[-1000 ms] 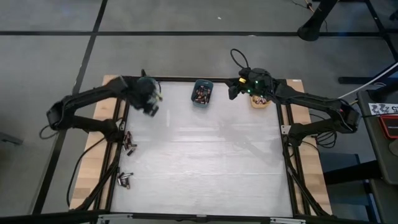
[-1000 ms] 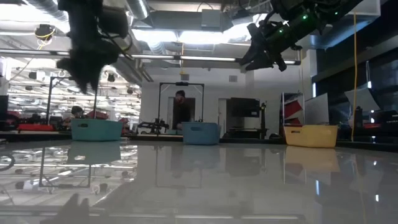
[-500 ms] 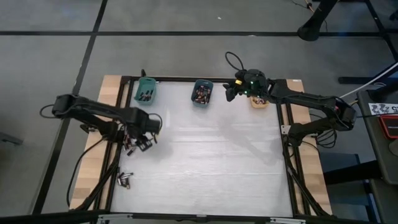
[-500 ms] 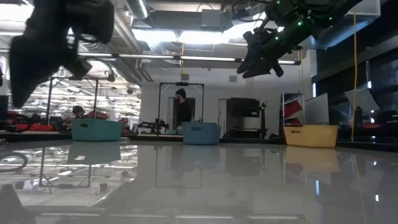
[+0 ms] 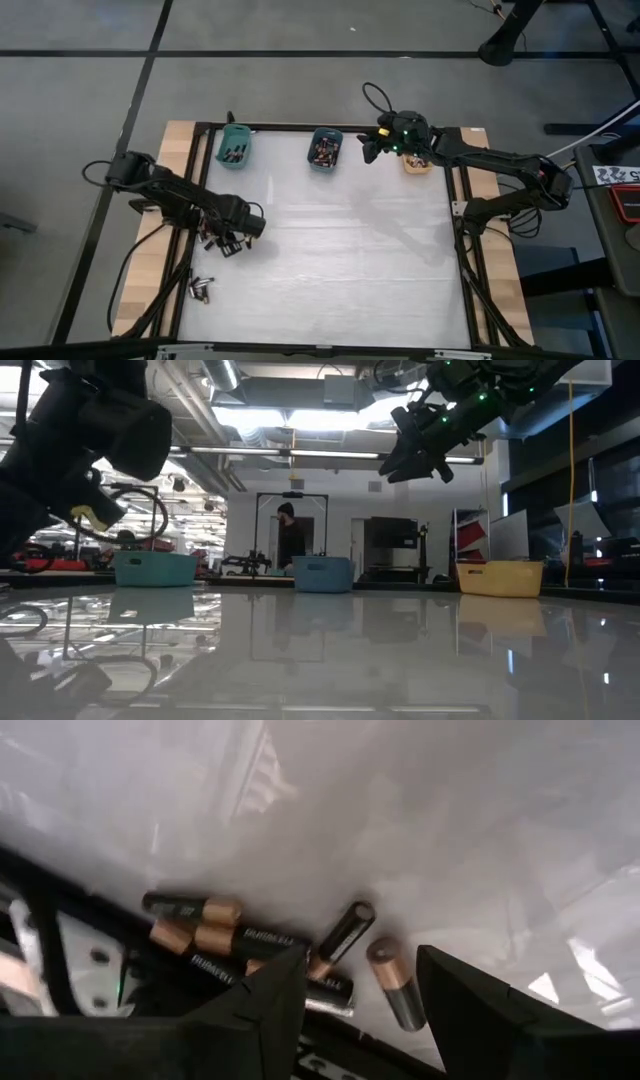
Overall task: Sort batteries
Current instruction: Put the brown battery into the blue bin
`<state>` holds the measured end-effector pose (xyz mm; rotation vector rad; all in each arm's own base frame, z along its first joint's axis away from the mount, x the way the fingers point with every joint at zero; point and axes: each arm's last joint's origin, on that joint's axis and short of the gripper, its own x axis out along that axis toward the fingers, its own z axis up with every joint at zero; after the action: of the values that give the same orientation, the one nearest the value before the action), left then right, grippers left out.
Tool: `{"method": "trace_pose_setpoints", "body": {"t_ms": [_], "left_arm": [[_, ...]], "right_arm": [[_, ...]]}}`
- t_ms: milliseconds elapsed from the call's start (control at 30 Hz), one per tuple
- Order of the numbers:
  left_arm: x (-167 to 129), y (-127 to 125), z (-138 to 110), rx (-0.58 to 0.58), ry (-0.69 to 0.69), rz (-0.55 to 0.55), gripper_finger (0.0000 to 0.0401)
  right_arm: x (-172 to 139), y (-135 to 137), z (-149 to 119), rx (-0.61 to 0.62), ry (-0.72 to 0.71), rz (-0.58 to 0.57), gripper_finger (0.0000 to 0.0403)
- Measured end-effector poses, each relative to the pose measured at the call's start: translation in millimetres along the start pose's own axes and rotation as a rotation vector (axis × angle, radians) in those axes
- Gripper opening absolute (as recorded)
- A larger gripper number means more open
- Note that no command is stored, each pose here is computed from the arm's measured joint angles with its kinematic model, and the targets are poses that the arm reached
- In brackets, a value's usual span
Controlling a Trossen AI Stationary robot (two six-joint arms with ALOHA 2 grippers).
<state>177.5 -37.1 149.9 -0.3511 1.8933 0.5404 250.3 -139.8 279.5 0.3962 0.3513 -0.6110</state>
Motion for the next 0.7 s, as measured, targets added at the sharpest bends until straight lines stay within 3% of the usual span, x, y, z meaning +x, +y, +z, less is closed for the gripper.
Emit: {"method": "trace_pose_setpoints", "body": {"t_ms": [433,700], "left_arm": [[17,-14,13,0.136,0.058,-0.012,0.0179],[23,-15,21,0.143,0.110,-0.048,0.0122]], "right_arm": [[0,0,0,0.000,-0.003,0.001,0.0147],[0,0,1,0.000,-0.006,0.002,0.0147]]}}
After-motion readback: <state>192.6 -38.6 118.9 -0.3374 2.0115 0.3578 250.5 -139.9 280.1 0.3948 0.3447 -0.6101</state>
